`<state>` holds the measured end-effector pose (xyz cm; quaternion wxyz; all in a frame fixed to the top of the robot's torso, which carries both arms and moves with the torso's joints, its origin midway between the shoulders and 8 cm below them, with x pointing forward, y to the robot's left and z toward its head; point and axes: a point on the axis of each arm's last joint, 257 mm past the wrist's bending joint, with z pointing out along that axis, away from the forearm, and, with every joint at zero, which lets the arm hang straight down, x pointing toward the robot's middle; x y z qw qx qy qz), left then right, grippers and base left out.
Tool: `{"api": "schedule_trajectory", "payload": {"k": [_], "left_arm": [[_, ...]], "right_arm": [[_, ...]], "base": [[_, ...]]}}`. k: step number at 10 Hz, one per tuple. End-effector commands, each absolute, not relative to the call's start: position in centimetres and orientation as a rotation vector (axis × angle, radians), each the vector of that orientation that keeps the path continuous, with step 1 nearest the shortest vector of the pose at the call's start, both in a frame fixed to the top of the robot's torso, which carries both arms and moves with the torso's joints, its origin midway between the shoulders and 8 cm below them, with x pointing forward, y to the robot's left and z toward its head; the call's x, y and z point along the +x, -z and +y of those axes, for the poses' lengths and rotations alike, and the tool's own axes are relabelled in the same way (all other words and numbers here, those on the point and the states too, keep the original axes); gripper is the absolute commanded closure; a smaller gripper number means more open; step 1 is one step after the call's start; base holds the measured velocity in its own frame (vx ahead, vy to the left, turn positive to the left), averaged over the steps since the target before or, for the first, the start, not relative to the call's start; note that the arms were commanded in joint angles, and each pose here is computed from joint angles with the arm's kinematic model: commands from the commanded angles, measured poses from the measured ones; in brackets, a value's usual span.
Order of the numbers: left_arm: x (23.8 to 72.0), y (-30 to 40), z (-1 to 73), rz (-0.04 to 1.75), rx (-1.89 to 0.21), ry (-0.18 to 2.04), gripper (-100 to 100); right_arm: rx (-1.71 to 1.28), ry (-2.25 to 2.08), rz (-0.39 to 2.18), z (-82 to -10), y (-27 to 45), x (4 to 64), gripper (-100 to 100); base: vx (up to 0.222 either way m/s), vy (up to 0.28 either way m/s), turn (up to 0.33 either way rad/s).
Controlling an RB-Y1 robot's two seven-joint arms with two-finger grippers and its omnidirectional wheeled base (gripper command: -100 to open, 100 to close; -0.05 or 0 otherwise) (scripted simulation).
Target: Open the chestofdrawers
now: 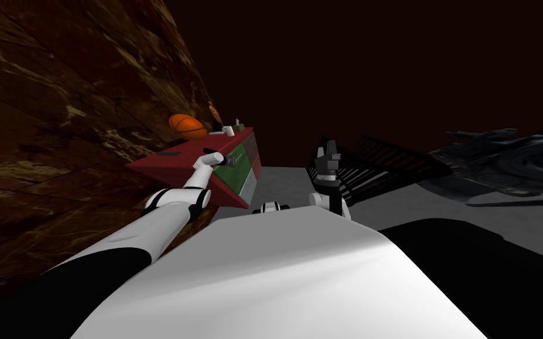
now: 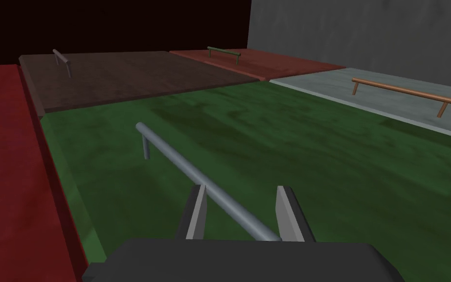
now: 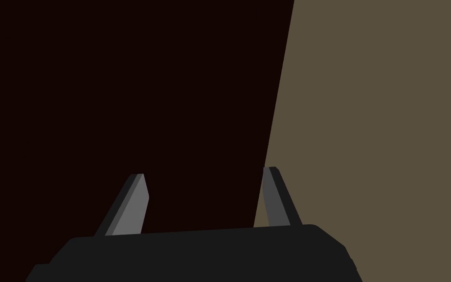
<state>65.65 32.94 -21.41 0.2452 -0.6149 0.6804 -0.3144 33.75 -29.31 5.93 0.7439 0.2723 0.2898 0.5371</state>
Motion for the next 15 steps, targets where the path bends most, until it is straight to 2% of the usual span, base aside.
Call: {"api": "schedule_trajectory", "payload": {"k": [1, 2, 5, 9, 10, 15], "left_arm": [[64.9, 19.9, 37.5, 1.708, -1.747, 0.928, 100], [63.5, 21.3, 40.5, 1.695, -1.774, 0.865, 100], [60.9, 25.4, 42.1, 1.711, -1.839, 0.801, 100], [60.8, 25.6, 42.2, 1.711, -1.841, 0.799, 100], [62.2, 23.1, 40.6, 1.739, -1.773, 0.828, 100], [61.2, 22.6, 40.2, 1.846, -1.745, 0.753, 100]], "right_arm": [[0.596, -1.177, 0.635, -29.3, -5.9, 33.8, 0], [0.596, -1.177, 0.635, -29.3, -5.9, 33.7, 0], [0.596, -1.176, 0.635, -29.3, -5.9, 33.7, 0], [0.596, -1.176, 0.635, -29.3, -5.9, 33.7, 0], [0.596, -1.176, 0.635, -29.3, -5.9, 33.7, 0], [0.596, -1.177, 0.635, -29.3, -5.9, 33.7, 0]], "base": [[-0.041, -0.062, -0.231], [0.0, -0.033, -0.099], [0.021, -0.015, -0.016], [-0.001, 0.002, -0.001], [-0.001, -0.084, -0.054], [-0.004, -0.112, -0.036]]}}
